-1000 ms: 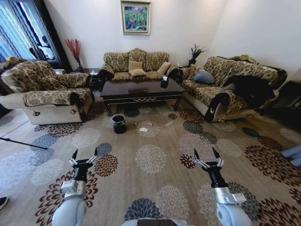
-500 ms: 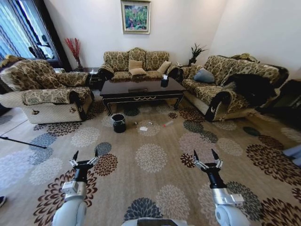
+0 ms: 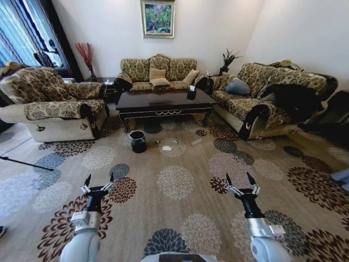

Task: Move to the front of the table and pick up the trash from the floor, then place it into the trash bin.

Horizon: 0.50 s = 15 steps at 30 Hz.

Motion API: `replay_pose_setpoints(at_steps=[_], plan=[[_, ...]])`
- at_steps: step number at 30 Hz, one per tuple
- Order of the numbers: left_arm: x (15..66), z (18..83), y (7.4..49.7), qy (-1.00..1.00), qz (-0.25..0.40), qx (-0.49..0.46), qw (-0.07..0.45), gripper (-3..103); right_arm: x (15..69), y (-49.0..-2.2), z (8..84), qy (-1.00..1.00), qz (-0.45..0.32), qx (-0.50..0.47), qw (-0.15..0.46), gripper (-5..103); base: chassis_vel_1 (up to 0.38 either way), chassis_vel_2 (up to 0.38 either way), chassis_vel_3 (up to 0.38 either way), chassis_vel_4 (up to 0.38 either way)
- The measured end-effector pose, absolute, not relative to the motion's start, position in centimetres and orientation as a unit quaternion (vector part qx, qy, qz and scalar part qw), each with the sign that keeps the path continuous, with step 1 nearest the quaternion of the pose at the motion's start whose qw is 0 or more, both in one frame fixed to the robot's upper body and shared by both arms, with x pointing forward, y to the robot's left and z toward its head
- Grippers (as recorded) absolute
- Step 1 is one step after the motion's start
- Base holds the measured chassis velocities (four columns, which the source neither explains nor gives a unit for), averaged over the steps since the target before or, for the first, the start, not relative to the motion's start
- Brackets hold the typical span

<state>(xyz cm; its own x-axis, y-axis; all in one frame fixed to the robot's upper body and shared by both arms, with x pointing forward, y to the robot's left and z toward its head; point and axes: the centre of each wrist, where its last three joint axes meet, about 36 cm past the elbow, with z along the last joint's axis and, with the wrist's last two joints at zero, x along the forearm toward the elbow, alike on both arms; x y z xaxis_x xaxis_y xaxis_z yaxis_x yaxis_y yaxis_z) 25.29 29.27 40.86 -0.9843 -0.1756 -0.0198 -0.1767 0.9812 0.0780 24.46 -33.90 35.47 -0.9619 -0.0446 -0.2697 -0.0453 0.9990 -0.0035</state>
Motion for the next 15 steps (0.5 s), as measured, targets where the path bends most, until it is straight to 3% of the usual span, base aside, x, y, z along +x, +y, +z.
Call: replay_pose_setpoints(at_steps=[15], plan=[[25.6,39.9,29.26,0.995,0.059,-0.077,0.018,100,24.79,-33.71,35.75,0.989,0.008,-0.014,0.146,100,0.0,0.0,0.0,0.0]])
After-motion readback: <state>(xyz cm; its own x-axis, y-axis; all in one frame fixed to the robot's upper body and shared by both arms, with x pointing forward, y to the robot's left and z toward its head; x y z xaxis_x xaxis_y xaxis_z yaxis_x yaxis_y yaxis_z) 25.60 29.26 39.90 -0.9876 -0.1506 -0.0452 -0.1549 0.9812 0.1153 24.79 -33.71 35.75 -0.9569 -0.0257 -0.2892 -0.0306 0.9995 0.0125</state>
